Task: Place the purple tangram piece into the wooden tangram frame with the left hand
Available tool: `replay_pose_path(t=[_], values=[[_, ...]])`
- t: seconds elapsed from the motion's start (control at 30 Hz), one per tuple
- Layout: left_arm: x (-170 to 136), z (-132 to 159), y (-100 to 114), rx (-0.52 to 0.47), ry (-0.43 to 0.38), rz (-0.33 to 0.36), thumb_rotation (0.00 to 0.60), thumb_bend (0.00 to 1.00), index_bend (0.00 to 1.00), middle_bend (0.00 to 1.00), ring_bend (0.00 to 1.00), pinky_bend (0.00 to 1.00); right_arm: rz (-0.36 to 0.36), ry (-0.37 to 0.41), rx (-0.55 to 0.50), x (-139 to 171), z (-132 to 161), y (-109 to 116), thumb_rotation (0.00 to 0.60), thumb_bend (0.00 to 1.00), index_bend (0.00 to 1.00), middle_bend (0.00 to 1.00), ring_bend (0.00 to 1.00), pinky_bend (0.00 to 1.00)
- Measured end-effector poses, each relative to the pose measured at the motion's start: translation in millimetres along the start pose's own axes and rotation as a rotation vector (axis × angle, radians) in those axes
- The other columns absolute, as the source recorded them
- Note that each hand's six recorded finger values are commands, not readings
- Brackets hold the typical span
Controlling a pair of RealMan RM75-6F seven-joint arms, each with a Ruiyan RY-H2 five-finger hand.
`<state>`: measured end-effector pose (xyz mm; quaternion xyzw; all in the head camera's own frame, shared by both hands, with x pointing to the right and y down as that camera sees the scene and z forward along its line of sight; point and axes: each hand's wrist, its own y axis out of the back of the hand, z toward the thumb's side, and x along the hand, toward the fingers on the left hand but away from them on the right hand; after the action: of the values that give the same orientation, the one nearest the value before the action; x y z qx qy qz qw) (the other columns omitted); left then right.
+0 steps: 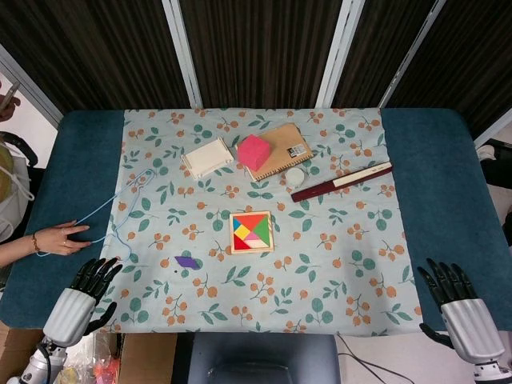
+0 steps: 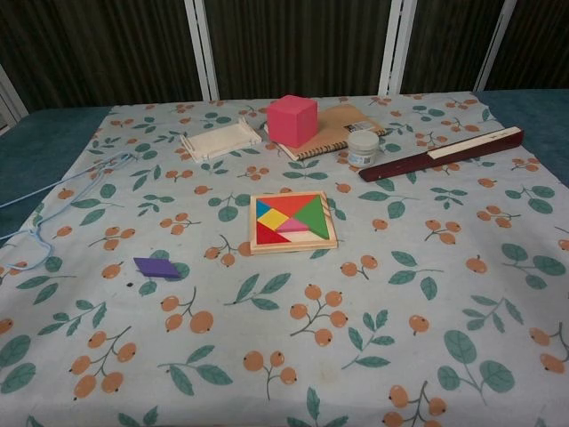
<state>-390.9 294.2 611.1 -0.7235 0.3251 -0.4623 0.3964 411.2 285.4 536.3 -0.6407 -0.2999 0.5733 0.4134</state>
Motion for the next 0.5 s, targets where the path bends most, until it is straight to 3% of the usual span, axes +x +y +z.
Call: replay_pose_path(t=[0.2,0.3,0.37,0.4,0.43,0.5], values=[[5,5,-11,-0.009,-0.020,-0.038,0.600,0.40,0.01,0.05,0.04,0.10,0.001,0.000,0.005,1,0,0,0.600,0.12,0.00,0.00,0.00,0.00],[12,17,-21,-0.034,-0.046,-0.062,0.600,0.40,0.03,0.15,0.17,0.30,-0.004,-0.003,0.003,2,0,1,0.600,0.12,0.00,0.00,0.00,0.00],[19,26,-27,-0.046,-0.064,-0.068,0.600,0.40,0.04,0.26,0.32,0.49,-0.005,-0.002,0.006,2,0,0,0.600,0.12,0.00,0.00,0.00,0.00],[22,30,-29,-0.048,-0.069,-0.067,0.600,0.40,0.06,0.39,0.48,0.65,-0.004,-0.002,0.006,2,0,0,0.600,0.12,0.00,0.00,0.00,0.00],[25,32,-30,-0.048,-0.074,-0.065,0.600,0.40,0.10,0.61,0.72,0.85,-0.003,0.000,0.007,2,1,-1,0.600,0.12,0.00,0.00,0.00,0.00],[34,39,-34,-0.063,-0.075,-0.061,0.600,0.40,0.18,0.92,0.98,1.00,0.007,0.005,0.011,1,3,-3,0.600,0.12,0.00,0.00,0.00,0.00]])
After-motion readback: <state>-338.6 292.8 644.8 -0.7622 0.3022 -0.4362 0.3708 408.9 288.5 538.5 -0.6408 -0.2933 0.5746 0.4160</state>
